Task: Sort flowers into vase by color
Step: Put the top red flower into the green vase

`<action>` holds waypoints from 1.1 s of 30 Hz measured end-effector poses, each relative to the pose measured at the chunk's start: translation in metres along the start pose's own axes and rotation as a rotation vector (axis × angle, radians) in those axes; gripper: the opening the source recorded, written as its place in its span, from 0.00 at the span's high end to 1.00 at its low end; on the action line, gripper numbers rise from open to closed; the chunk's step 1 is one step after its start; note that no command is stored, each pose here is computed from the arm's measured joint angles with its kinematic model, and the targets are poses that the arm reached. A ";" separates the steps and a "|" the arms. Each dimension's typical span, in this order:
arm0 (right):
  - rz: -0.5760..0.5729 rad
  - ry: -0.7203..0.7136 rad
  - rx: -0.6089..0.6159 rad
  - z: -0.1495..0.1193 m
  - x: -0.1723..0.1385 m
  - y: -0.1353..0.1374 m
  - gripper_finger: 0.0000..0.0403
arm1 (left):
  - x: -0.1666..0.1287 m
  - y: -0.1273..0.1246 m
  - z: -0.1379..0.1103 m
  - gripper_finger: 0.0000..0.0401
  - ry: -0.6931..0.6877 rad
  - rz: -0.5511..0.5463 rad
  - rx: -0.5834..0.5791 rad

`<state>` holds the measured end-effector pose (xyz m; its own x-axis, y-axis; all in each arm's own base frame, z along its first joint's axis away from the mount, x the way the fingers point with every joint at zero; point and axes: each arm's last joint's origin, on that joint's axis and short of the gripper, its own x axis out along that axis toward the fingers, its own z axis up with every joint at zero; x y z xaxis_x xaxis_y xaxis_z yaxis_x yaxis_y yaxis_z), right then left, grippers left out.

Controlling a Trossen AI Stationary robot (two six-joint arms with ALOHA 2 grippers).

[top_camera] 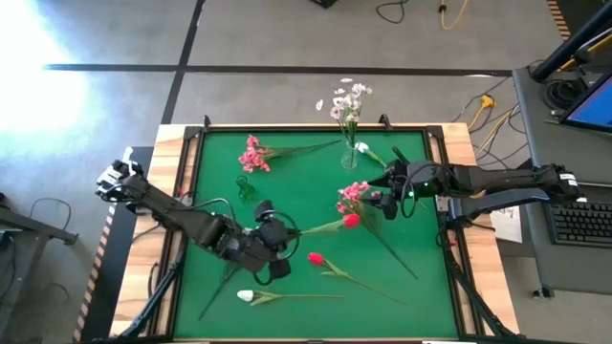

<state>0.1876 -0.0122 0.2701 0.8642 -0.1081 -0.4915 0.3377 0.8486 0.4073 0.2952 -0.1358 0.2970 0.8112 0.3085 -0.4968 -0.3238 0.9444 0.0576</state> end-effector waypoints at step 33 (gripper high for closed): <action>0.046 0.245 0.133 -0.023 0.006 0.008 0.12 | 0.051 0.033 -0.098 0.63 0.403 0.039 -0.289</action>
<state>0.1872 0.0054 0.2526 0.7692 0.0712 -0.6350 0.3601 0.7726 0.5229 0.2780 -0.1005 0.1890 0.5615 0.2208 -0.7975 -0.5181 0.8453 -0.1308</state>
